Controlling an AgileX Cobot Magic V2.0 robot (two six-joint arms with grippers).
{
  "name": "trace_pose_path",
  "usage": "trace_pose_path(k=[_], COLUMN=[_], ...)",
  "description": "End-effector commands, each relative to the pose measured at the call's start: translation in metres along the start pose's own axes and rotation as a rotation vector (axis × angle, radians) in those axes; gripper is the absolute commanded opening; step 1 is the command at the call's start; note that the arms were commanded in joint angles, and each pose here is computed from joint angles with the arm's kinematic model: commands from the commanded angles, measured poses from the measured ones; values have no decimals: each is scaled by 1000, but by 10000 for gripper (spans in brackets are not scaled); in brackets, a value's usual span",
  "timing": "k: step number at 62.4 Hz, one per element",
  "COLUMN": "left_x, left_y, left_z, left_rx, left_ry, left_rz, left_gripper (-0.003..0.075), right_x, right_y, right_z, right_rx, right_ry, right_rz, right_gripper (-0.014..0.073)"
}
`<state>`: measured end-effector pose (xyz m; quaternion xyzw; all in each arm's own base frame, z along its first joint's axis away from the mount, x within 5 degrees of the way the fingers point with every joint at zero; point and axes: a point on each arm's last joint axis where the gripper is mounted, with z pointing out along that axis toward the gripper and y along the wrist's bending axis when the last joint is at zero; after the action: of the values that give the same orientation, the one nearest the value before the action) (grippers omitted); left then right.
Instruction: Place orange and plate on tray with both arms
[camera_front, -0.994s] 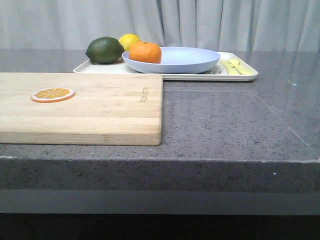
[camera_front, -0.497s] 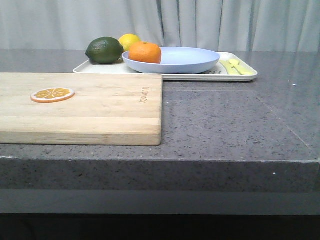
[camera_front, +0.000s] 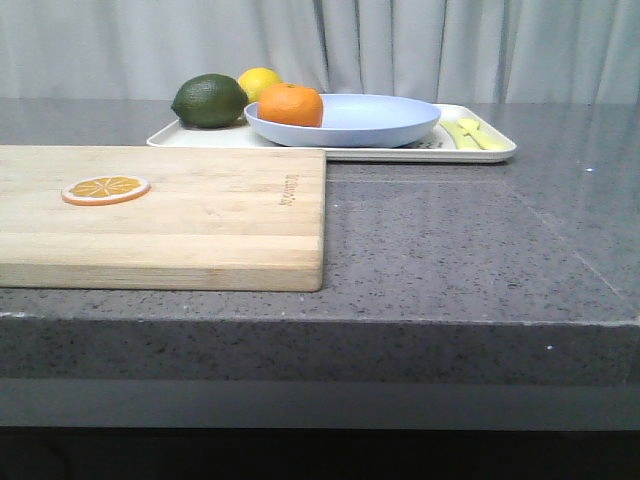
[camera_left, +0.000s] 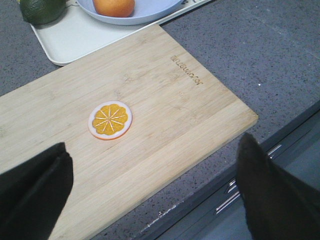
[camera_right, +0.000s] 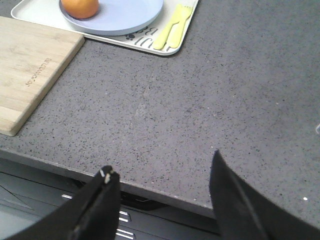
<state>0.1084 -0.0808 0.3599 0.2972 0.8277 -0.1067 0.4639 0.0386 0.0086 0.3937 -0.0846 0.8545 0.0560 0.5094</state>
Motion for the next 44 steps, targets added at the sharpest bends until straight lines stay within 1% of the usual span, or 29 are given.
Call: trace_pose_path(k=[1,8,12,16,18,23,25,27,28,31,32,37,40,44], left_x=[-13,-12,-12,-12,-12,-12,-12,-12,-12,-12,-12,-12,-12,-12], left_y=[1,-1,-2,-2,-2,-2,-2,-2,-2,-2,-2,-2,-2,-2], left_z=[-5,-5,-5,-5,-5,-5,-5,-5,-5,-5,-5,-5,-5,-5], left_rx=[4,26,32,32,31,32,32,32,32,32,32,32,32,32], left_ry=[-96,-88,-85,-85,-83,-84,-84,-84,-84,-84,-84,-84,-84,-84], left_rz=[-13,-37,-44,-44,-44,-44,-44,-44,-44,-44,-44,-44,-44,-44], left_gripper=[640,640,636,601,563,441,387,316,272,190,151,31,-22,-20], right_x=[-11,-11,-11,-11,-11,-11,-11,-11,-11,-11,-11,-11,-11,-11], right_y=[-1,-1,-1,-1,-1,-1,-1,-1,-1,-1,-1,-1,-1,-1], right_z=[-3,-3,-3,-2,-2,-2,-2,-2,-2,-2,-2,-2,-2,-2], right_rx=[9,9,9,9,9,9,9,9,9,9,9,9,9,9], right_ry=[-89,-89,-87,-85,-85,-85,-85,-85,-85,-85,-85,-85,-85,-85], right_rz=[-15,-15,-15,-15,-15,-15,-15,-15,-15,-15,-15,-15,-15,-15], right_gripper=[398,283,180,92,57,-30,-53,-71,-72,-66,-68,-67,-67,-67])
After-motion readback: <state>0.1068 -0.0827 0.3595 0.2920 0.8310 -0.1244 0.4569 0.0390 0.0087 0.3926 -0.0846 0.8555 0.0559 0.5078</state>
